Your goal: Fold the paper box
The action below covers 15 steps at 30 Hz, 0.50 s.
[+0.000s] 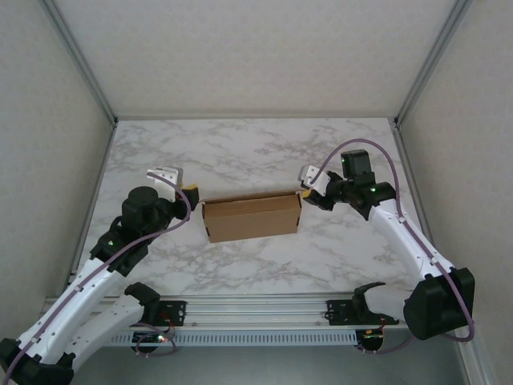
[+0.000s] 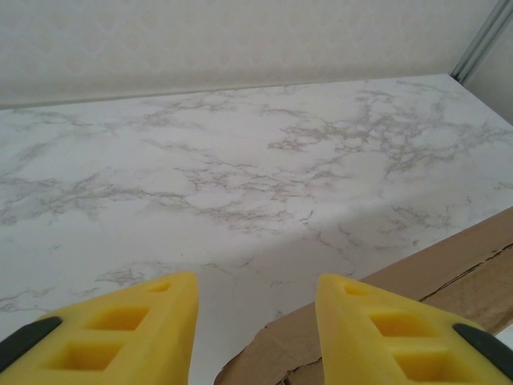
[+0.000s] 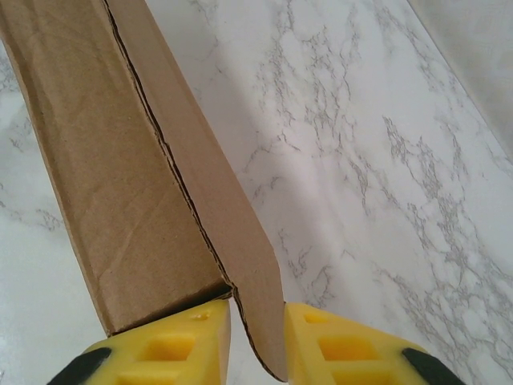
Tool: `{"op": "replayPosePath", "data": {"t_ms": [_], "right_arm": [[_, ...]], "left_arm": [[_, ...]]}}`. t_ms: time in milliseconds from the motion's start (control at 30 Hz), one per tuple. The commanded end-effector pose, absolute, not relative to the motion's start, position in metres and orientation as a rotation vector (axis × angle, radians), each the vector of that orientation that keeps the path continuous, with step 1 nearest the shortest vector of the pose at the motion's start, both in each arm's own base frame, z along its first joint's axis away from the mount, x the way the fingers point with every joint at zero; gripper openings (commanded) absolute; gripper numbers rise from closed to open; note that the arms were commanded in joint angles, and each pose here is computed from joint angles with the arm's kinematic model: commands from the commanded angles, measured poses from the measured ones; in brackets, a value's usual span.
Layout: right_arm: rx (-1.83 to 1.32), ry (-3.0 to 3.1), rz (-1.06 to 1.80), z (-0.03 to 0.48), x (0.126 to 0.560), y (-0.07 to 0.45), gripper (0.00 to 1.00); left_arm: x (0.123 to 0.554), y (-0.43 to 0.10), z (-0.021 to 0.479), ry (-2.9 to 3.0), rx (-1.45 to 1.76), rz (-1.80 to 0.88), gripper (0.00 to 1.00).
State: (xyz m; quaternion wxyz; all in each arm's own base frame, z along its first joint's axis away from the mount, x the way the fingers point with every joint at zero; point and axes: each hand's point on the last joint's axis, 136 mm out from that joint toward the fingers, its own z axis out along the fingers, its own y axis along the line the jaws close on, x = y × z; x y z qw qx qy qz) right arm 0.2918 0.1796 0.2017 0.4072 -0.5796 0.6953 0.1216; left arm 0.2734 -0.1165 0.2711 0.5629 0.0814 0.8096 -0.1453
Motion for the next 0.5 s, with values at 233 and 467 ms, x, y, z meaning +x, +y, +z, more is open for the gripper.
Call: {"op": "replayPosePath", "data": {"t_ms": [233,467], "right_arm": [[-1.479,1.776,0.376,0.193,0.287,0.185,0.10],[-1.479,1.784,0.404,0.200,0.284,0.188,0.04]], "left_arm": [[0.260,-0.127,0.286,1.879,0.312,-0.372,0.47],[0.255,-0.129,0.279,1.866,0.548,-0.228,0.56]]}}
